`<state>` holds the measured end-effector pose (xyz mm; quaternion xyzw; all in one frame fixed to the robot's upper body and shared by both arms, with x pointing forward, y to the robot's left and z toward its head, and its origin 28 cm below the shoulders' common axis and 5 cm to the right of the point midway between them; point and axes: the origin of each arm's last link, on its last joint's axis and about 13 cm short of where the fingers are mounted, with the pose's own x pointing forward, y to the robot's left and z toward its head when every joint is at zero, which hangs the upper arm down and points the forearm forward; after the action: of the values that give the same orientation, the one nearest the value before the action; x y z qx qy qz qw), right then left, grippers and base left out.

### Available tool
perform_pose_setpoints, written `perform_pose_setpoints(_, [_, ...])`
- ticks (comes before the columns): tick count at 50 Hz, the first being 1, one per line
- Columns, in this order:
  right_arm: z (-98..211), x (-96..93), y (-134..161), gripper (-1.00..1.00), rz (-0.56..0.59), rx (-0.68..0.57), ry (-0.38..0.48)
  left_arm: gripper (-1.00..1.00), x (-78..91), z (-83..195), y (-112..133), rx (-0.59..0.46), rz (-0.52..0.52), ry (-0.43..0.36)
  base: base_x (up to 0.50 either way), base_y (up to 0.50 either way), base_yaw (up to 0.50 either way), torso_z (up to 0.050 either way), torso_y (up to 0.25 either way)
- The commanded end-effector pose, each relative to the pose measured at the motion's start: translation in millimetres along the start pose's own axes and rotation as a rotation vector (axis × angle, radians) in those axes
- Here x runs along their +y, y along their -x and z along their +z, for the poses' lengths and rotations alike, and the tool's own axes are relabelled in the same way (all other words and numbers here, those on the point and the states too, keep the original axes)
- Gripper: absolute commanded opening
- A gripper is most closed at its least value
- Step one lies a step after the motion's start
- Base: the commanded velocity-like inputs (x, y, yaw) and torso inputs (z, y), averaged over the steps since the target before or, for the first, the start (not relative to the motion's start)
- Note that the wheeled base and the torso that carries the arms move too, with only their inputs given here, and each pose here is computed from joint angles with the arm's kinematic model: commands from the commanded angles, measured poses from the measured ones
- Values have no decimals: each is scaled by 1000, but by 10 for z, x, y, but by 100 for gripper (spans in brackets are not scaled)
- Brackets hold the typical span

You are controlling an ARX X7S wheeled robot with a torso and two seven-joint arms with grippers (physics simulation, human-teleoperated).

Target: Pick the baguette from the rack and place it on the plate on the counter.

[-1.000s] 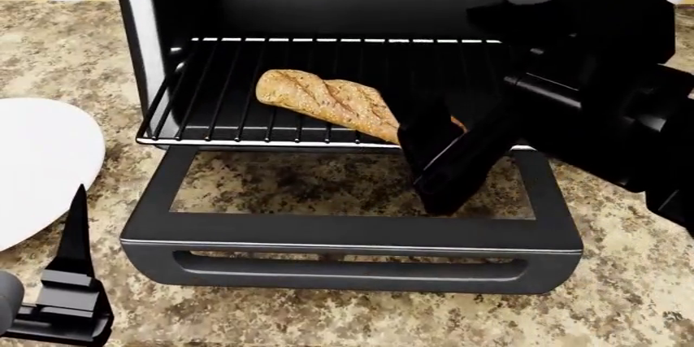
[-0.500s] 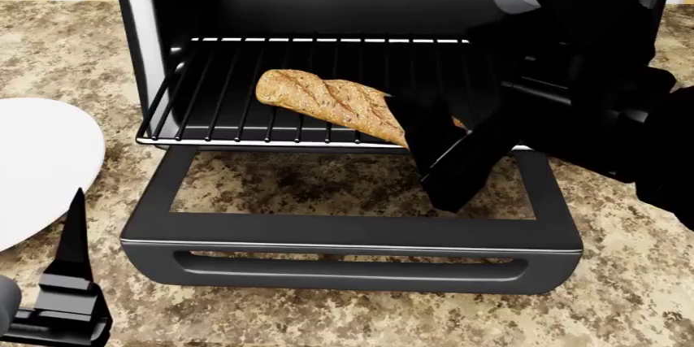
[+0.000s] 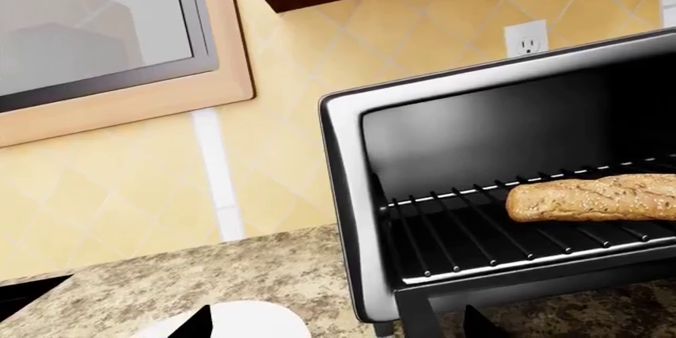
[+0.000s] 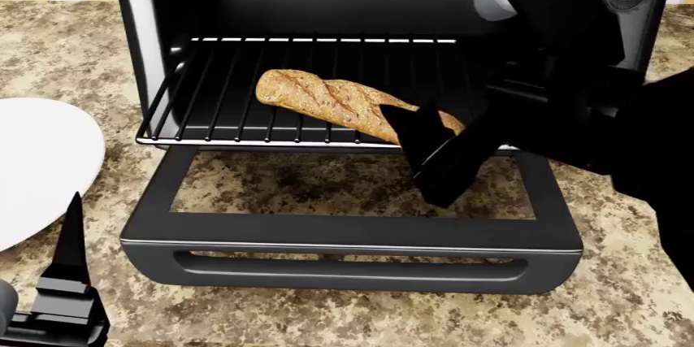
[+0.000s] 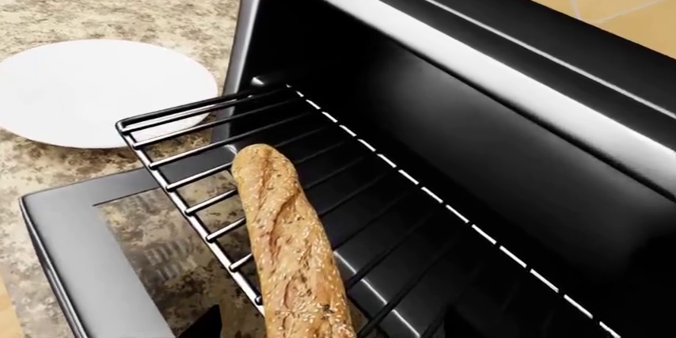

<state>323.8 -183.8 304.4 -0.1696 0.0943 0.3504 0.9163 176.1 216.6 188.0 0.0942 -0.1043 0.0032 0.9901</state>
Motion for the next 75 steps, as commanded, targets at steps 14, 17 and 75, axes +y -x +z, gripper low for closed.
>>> perform_pose_setpoints(14, [-15, -67, -160, 100, 30, 13, -4, 100, 17, -10, -37, -11, -7, 33, 0, 0, 0, 0, 0])
perform_pose_setpoints(17, [-32, -78, -173, 100, 30, 18, -5, 100, 13, -15, -35, -10, -7, 33, 0, 0, 0, 0, 0])
perform_pose_setpoints(75, [-165, -133, -458, 100, 89, 79, -16, 100, 33, -8, 22, -10, 1, 30, 0, 0, 0, 0, 0])
